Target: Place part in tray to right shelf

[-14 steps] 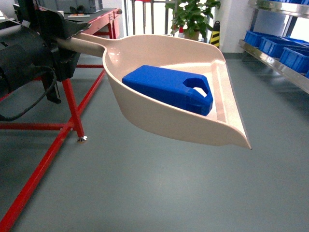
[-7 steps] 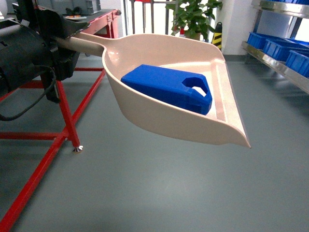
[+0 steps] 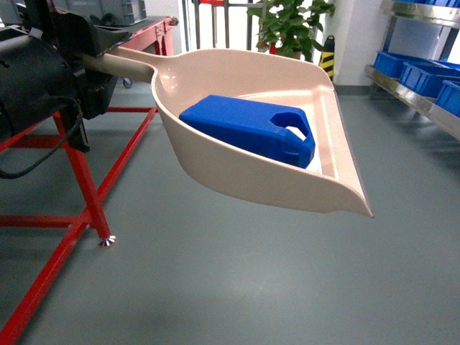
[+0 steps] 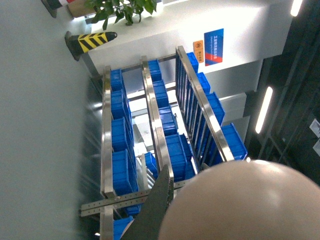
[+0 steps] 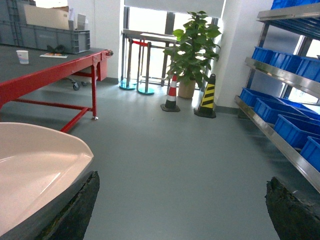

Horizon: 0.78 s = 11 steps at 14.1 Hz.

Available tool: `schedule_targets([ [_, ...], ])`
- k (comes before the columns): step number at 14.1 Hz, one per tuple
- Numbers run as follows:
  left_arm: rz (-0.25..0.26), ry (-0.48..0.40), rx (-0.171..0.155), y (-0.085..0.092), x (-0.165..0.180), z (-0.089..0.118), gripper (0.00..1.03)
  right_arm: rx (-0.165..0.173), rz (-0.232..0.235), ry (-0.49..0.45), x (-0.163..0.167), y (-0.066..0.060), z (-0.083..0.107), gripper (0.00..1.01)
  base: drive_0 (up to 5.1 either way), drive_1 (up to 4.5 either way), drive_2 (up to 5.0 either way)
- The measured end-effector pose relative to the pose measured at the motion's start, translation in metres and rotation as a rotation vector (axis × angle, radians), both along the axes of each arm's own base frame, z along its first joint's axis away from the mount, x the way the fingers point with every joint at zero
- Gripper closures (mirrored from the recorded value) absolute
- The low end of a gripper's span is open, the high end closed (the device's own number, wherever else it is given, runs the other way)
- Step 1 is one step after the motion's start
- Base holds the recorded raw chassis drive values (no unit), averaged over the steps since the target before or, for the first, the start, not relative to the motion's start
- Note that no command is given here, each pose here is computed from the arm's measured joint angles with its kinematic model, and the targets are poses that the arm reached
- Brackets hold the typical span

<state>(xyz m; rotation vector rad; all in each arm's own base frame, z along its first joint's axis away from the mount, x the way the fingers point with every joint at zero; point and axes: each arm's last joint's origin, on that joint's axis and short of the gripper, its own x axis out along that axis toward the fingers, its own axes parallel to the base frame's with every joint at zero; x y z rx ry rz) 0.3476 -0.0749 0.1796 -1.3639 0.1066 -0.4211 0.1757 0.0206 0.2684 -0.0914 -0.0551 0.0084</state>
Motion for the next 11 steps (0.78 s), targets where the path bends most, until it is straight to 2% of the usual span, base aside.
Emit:
schedule_targets([
  [11, -0.005, 0.000, 0.000, -0.0002, -0.0001, 0.0000, 0.90, 0.000, 0.000, -0.002, -0.0001, 0.0000, 0.0003, 0.03, 0.1, 4.36, -4.2],
])
